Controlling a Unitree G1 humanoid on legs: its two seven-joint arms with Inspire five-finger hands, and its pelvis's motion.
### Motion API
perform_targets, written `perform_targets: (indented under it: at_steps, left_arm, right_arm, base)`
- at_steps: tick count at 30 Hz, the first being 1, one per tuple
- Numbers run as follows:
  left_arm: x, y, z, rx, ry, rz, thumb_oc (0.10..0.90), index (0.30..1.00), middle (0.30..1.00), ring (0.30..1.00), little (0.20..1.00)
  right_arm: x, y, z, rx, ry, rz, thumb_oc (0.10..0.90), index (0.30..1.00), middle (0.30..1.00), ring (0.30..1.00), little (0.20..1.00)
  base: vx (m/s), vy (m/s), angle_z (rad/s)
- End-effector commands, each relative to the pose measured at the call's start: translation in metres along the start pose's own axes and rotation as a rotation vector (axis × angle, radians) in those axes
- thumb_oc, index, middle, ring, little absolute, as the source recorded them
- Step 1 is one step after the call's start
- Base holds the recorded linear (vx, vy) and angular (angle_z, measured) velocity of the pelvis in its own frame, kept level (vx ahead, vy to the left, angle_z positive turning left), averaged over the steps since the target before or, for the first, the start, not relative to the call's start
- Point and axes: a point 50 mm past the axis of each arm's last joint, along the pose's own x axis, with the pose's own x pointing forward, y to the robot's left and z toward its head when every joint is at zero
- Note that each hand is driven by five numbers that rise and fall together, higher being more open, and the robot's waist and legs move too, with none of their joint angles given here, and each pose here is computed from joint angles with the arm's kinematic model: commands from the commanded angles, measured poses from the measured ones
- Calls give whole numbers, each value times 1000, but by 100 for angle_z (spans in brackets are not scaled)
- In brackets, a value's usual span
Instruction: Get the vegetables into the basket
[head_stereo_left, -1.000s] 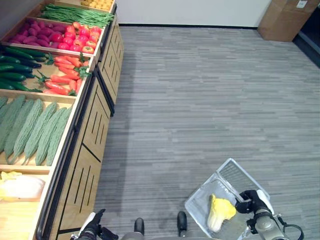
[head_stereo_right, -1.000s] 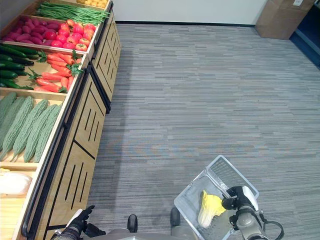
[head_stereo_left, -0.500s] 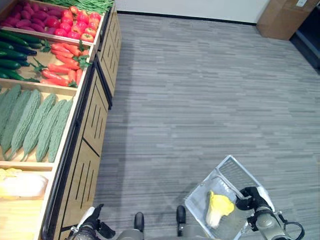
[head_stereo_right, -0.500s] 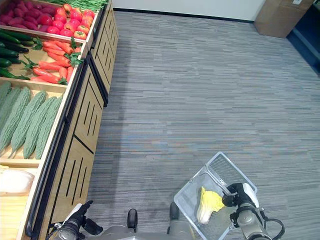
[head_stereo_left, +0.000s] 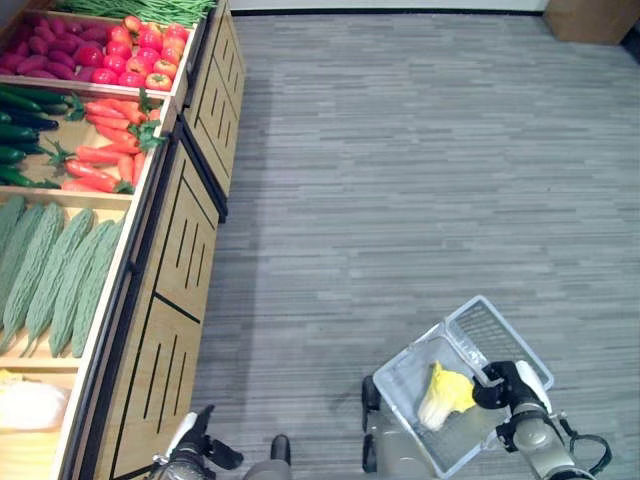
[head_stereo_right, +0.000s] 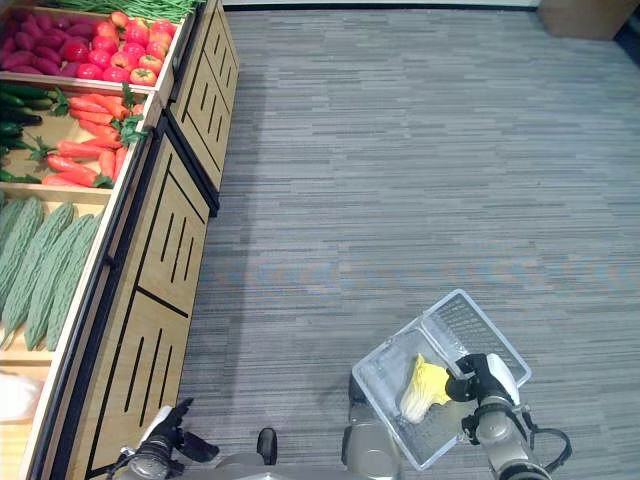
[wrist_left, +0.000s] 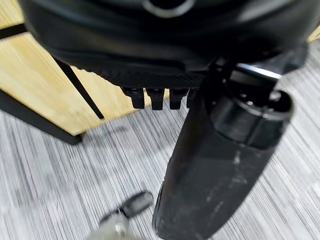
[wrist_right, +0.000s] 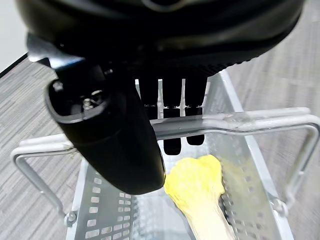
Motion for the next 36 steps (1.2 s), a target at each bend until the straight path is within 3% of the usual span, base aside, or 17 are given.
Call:
perform_targets:
  at_steps: [1, 13, 24, 29, 36]
  left_arm:
    - [2, 37, -7, 9, 2, 104, 900, 1000, 1000, 1000, 1000]
    - [8, 40, 22, 15, -80, 133, 900, 1000, 1000, 1000, 1000]
    - [9, 49, 23, 81, -101, 140, 900, 1000, 1000, 1000, 1000]
    - [9, 69, 23, 47, -98, 207, 900, 1000, 1000, 1000, 1000]
    - [8, 64, 13, 34, -58, 192, 900, 1000, 1000, 1000, 1000]
  right_arm:
    - [8, -55, 22, 67, -130, -219, 400, 300, 300, 300, 300]
    - [0, -73, 0, 71, -74, -299, 400, 300, 300, 300, 300]
    - [-1, -45, 1, 78, -59, -223, 400, 300, 300, 300, 300]
    - [6, -29, 17, 95, -78, -171, 400, 300, 300, 300, 300]
    - [11, -22, 40, 108, -150, -154, 400, 300, 300, 300, 300]
  base:
    - [193, -286, 26]
    - [175, -93, 29]
    - [265, 243, -33]
    - [177, 280, -8]
    - [199, 113, -17]
